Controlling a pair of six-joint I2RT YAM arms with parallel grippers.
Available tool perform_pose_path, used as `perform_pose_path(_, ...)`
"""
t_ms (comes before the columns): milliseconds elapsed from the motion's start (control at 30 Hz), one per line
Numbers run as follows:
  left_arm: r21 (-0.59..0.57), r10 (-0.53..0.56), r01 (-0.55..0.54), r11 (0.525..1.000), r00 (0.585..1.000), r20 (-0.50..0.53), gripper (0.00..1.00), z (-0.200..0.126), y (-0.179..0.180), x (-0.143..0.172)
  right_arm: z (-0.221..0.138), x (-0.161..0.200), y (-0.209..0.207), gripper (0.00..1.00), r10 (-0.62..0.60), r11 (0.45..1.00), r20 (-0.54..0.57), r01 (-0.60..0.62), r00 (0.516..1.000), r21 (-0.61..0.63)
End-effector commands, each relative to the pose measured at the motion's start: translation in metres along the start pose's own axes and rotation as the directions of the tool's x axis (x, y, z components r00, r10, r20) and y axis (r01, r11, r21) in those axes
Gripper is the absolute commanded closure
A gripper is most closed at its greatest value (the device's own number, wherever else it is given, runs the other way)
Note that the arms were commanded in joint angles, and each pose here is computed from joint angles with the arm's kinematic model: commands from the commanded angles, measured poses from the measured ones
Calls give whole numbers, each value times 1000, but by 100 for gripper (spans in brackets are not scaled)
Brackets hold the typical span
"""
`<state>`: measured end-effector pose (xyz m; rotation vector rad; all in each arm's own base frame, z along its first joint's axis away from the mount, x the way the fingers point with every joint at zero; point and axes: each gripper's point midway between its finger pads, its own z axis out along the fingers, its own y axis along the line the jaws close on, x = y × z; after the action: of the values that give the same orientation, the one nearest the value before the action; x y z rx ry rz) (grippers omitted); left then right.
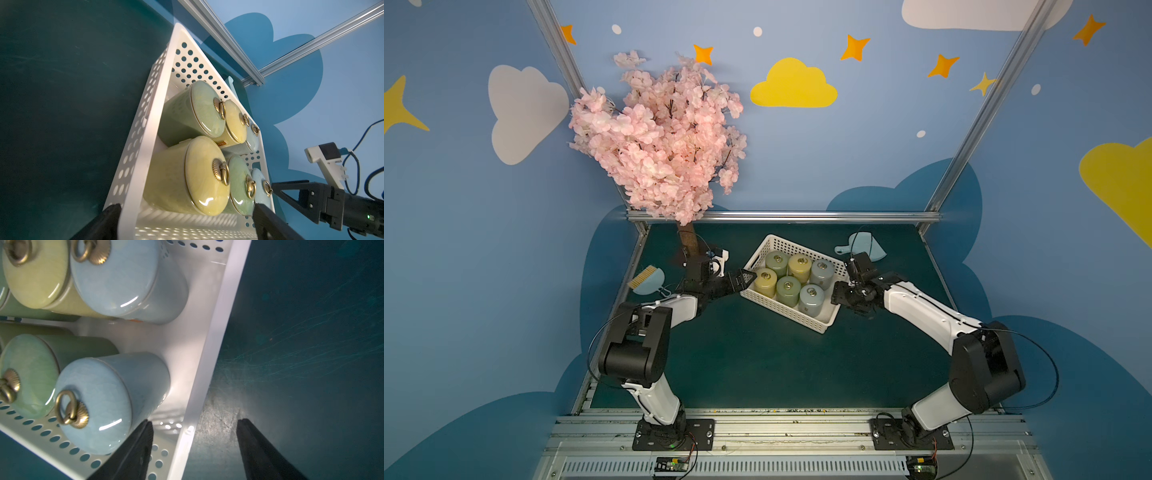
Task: Take the tea canister out of the basket
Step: Adjust the basket at the center of the board.
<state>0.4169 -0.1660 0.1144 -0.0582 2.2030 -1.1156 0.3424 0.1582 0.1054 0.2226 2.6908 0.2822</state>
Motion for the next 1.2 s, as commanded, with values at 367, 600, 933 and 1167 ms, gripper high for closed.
perform_pose_path(367, 81, 51, -46, 996, 997, -58, 0, -6, -44, 36, 18, -31, -12, 46, -53, 999, -69, 54, 996, 8)
perform_pose_path(600, 67, 52, -47, 997, 996, -68, 0, -9, -44, 49, 33, -36, -17, 67, -78, 997, -109, 80, 991, 15)
perform_pose_path(933, 63, 75, -71, 996, 994, -74, 0, -14, -55, 67, 45, -41, -4, 85, -184, 983, -133, 182, 974, -33)
perform_pose_path(1167, 30, 59, -57, 998, 995, -75, 0, -19, -56, 78, 56, -52, 11, 87, -222, 975, -134, 216, 966, -55)
